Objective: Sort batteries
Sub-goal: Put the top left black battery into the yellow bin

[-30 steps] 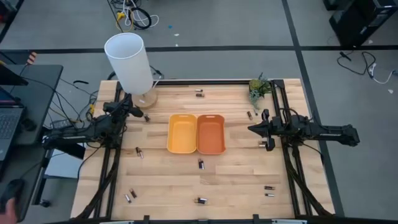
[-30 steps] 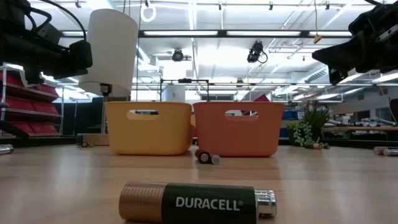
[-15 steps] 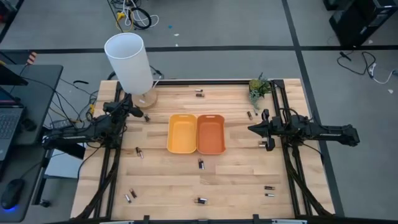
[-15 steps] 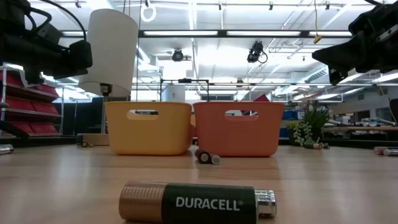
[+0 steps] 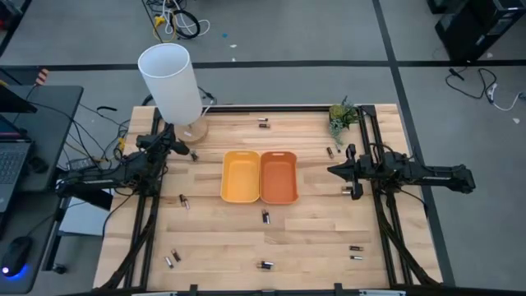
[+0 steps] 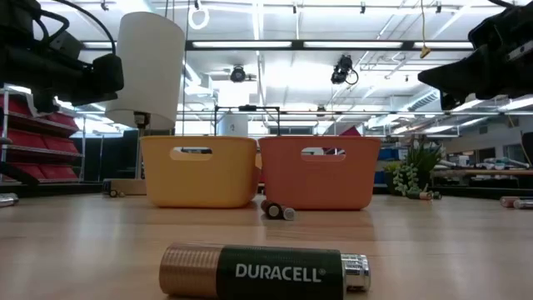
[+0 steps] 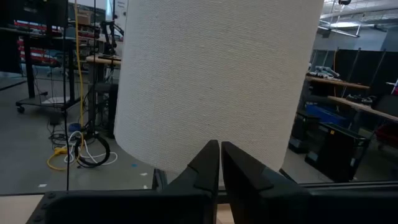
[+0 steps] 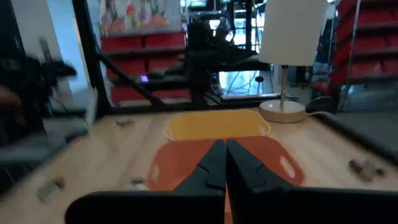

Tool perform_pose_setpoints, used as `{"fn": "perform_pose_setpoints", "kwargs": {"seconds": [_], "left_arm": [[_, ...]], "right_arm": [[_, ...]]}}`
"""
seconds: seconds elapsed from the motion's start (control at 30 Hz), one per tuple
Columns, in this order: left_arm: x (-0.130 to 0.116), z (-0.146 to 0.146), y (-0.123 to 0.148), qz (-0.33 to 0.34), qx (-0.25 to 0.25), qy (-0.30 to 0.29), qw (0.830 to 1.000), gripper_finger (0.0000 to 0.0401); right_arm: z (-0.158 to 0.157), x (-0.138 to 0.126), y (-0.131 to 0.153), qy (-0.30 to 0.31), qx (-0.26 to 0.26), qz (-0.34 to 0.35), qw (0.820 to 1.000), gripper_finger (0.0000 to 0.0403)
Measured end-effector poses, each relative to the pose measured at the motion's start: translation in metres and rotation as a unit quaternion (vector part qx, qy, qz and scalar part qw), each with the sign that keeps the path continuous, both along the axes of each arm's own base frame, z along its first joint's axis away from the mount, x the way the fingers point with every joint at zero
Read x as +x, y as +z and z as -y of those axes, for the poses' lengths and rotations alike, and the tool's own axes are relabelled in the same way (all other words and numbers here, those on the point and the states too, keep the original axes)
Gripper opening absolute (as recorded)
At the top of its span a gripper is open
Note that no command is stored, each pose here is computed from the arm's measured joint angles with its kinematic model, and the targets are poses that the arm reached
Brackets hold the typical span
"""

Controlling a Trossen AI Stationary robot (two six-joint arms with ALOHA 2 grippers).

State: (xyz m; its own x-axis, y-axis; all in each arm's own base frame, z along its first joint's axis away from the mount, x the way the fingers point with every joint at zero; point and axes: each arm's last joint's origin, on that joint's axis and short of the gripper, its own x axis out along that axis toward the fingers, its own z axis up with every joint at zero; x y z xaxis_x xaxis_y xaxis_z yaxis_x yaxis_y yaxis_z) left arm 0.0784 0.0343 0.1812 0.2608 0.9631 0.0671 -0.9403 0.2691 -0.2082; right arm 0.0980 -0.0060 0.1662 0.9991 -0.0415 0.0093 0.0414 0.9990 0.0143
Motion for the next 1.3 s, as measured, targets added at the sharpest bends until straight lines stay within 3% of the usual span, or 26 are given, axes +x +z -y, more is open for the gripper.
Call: {"fn": "perform_pose_setpoints", "kwargs": {"seconds": [0.23,0.4,0.53,0.7,0.87,1.0,1.2,1.3], "left_arm": [[0.000,0.000,0.001,0.012,0.001,-0.005,1.000,0.0035],[0.001,0.001,0.006,0.087,-0.004,-0.047,0.995,0.0035],[0.002,0.001,0.006,0.107,-0.008,-0.067,0.992,0.0035],[0.002,0.001,0.008,0.119,-0.006,-0.072,0.990,0.0035],[0.000,0.002,0.014,0.154,0.001,-0.075,0.985,0.0035],[0.001,0.002,0.012,0.143,-0.001,-0.075,0.987,0.0035],[0.003,0.001,0.005,0.098,-0.008,-0.074,0.992,0.0035],[0.003,0.001,0.003,0.077,-0.006,-0.073,0.994,0.0035]], "right_arm": [[0.001,0.000,0.000,-0.017,-0.080,-0.003,0.997,0.0000],[0.009,-0.002,0.007,-0.150,-0.220,-0.007,0.964,0.0000],[0.011,-0.003,0.010,-0.196,-0.235,-0.007,0.952,0.0000],[0.012,-0.005,0.017,-0.225,-0.293,0.005,0.929,0.0000],[0.012,-0.005,0.019,-0.229,-0.292,0.018,0.928,0.0000],[0.012,-0.006,0.022,-0.232,-0.283,0.035,0.930,0.0000],[0.012,-0.007,0.028,-0.224,-0.123,0.113,0.960,0.0000],[0.013,-0.006,0.024,-0.210,-0.034,0.111,0.971,0.0000]]}}
